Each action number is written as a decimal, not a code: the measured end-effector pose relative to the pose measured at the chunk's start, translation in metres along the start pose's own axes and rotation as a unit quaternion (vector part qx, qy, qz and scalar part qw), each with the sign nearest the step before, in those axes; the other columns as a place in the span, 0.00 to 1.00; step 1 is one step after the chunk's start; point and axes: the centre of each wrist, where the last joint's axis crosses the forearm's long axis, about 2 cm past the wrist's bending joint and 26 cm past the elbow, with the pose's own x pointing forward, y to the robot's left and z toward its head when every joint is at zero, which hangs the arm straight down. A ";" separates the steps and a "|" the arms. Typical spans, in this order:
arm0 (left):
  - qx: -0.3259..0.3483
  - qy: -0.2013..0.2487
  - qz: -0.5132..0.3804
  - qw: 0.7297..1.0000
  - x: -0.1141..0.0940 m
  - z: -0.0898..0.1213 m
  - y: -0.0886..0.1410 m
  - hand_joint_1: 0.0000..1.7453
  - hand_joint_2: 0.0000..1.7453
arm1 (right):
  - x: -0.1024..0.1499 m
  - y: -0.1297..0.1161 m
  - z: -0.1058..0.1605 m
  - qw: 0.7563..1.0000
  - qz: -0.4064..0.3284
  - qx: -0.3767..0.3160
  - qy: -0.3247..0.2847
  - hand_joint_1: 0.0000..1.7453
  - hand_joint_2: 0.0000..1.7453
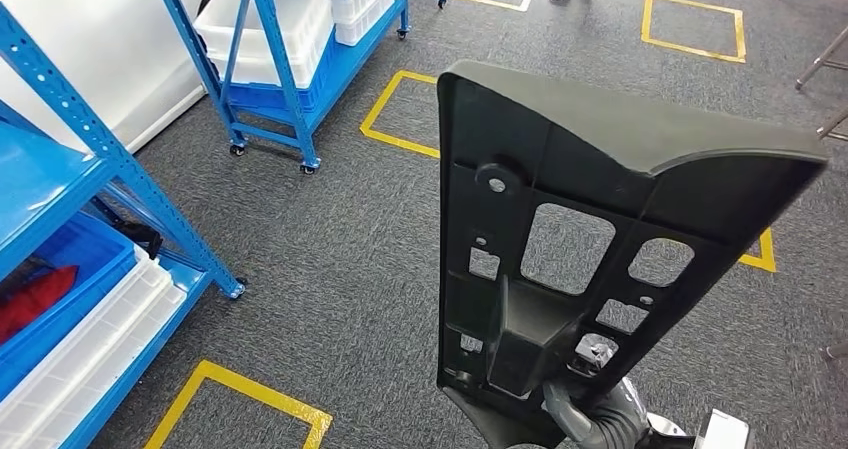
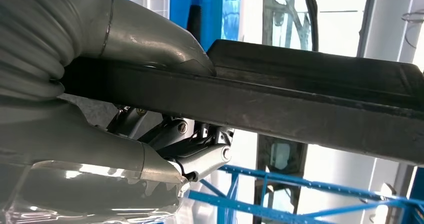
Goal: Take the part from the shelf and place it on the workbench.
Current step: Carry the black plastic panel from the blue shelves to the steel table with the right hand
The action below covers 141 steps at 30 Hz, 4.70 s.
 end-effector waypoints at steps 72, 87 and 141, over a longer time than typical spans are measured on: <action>0.009 -0.035 0.067 0.997 0.066 0.001 0.008 0.00 1.00 | -0.005 -0.047 -0.022 0.997 0.040 0.060 0.042 1.00 1.00; 0.021 -0.067 0.049 0.996 0.064 0.001 0.009 0.00 1.00 | -0.009 -0.040 -0.028 0.997 0.026 0.054 0.038 1.00 1.00; 0.044 -0.063 0.040 0.996 0.053 -0.007 0.027 0.00 1.00 | -0.012 -0.029 -0.026 0.995 0.085 0.044 0.027 1.00 1.00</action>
